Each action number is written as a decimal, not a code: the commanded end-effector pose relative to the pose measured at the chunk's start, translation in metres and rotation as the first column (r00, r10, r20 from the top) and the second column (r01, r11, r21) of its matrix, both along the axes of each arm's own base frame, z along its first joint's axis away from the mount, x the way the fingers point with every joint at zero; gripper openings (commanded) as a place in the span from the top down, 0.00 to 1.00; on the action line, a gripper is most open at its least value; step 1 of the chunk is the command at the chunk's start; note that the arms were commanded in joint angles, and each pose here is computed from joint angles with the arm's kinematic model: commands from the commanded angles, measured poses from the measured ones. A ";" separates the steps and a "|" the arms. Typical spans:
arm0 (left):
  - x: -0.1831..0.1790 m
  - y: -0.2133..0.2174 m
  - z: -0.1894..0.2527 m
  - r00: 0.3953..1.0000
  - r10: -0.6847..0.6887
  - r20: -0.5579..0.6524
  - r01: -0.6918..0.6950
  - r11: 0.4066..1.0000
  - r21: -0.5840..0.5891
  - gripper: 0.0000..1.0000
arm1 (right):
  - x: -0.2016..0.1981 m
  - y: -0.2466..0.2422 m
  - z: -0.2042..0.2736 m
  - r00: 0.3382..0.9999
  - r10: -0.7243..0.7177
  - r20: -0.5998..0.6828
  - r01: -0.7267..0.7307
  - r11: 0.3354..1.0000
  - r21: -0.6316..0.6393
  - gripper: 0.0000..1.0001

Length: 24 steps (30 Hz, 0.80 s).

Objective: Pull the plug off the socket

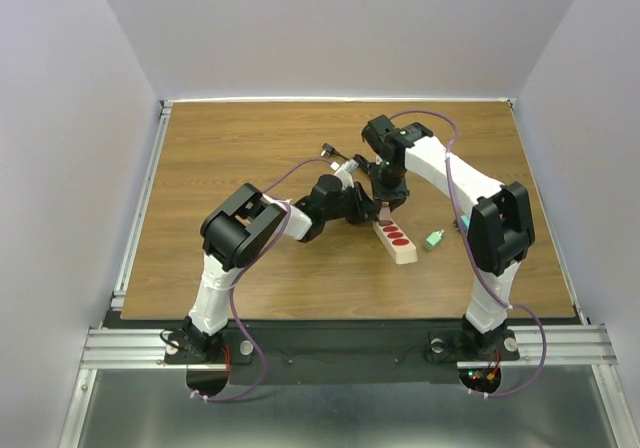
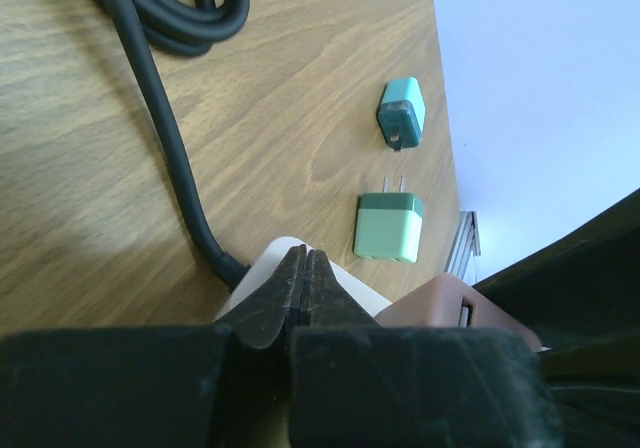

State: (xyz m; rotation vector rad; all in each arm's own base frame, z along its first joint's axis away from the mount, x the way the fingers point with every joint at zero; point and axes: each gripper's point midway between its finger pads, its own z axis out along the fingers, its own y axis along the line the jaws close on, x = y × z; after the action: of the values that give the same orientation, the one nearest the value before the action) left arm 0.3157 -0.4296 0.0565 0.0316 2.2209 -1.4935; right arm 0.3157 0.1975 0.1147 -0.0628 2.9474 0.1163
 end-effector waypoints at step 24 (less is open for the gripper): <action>-0.015 0.074 0.042 0.996 0.083 -0.041 -0.079 0.991 0.108 1.00 | -0.019 0.005 -0.020 0.991 -0.042 0.129 0.022 0.989 0.149 1.00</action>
State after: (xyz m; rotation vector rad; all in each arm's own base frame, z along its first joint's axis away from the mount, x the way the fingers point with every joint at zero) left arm 0.2919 -0.3715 0.0724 -0.0559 2.3646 -1.3702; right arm 0.2828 0.1927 0.1014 -0.0113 2.8728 0.2745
